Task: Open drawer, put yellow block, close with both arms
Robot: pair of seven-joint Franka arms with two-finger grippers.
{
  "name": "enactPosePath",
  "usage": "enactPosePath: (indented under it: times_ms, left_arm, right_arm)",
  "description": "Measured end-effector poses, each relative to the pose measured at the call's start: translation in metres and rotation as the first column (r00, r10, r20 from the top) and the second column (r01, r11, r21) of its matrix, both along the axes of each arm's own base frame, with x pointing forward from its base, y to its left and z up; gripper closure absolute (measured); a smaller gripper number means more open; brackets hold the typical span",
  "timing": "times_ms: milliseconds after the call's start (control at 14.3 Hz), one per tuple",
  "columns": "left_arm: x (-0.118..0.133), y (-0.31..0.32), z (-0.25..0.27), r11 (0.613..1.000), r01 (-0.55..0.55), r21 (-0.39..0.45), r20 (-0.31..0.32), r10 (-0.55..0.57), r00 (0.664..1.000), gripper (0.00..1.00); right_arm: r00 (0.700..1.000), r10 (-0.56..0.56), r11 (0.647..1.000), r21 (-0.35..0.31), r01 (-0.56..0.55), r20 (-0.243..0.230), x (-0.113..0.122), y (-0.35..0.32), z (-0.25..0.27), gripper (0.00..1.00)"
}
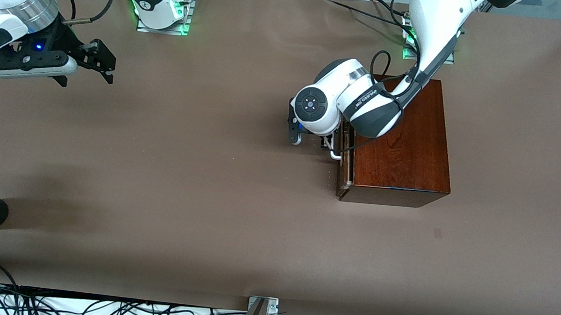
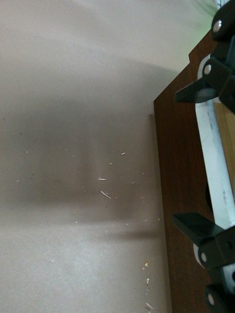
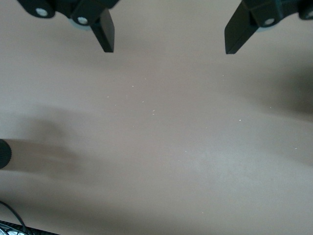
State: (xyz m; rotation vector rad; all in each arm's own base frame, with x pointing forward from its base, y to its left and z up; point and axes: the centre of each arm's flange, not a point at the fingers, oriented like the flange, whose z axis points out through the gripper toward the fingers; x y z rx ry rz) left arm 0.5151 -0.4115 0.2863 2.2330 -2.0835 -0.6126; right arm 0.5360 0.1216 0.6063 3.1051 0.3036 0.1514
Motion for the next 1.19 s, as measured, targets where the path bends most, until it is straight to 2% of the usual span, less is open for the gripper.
enactPosePath:
  times_ms: [280, 490, 770, 981, 1191]
  left_arm:
    - [0.009, 0.014, 0.004, 1.0, -0.024, 0.009, -0.004, 0.024, 1.0, 0.0]
    - [0.01, 0.013, 0.016, 1.0, -0.025, -0.003, 0.018, 0.025, 1.0, 0.0]
    - [0.025, 0.025, 0.108, 0.996, -0.062, -0.064, 0.16, 0.071, 0.985, 0.0]
    - [0.049, 0.079, 0.186, 0.983, -0.146, -0.109, 0.273, 0.171, 0.947, 0.0]
    - [0.076, 0.15, 0.246, 0.957, -0.262, -0.123, 0.317, 0.288, 0.904, 0.0]
  right_arm:
    - [1.0, -0.002, 1.0, 0.0, 0.002, 0.0, 0.0, -0.001, 0.0, 0.0]
    - [1.0, -0.003, 1.0, 0.0, 0.003, 0.0, 0.0, -0.001, 0.0, 0.0]
    - [1.0, -0.003, 1.0, 0.0, 0.003, 0.001, 0.001, -0.001, 0.001, 0.0]
    - [1.0, -0.004, 1.0, 0.0, 0.004, 0.0, 0.001, -0.001, 0.0, 0.0]
    - [1.0, -0.004, 1.0, 0.0, 0.004, -0.001, 0.001, -0.002, 0.0, 0.0]
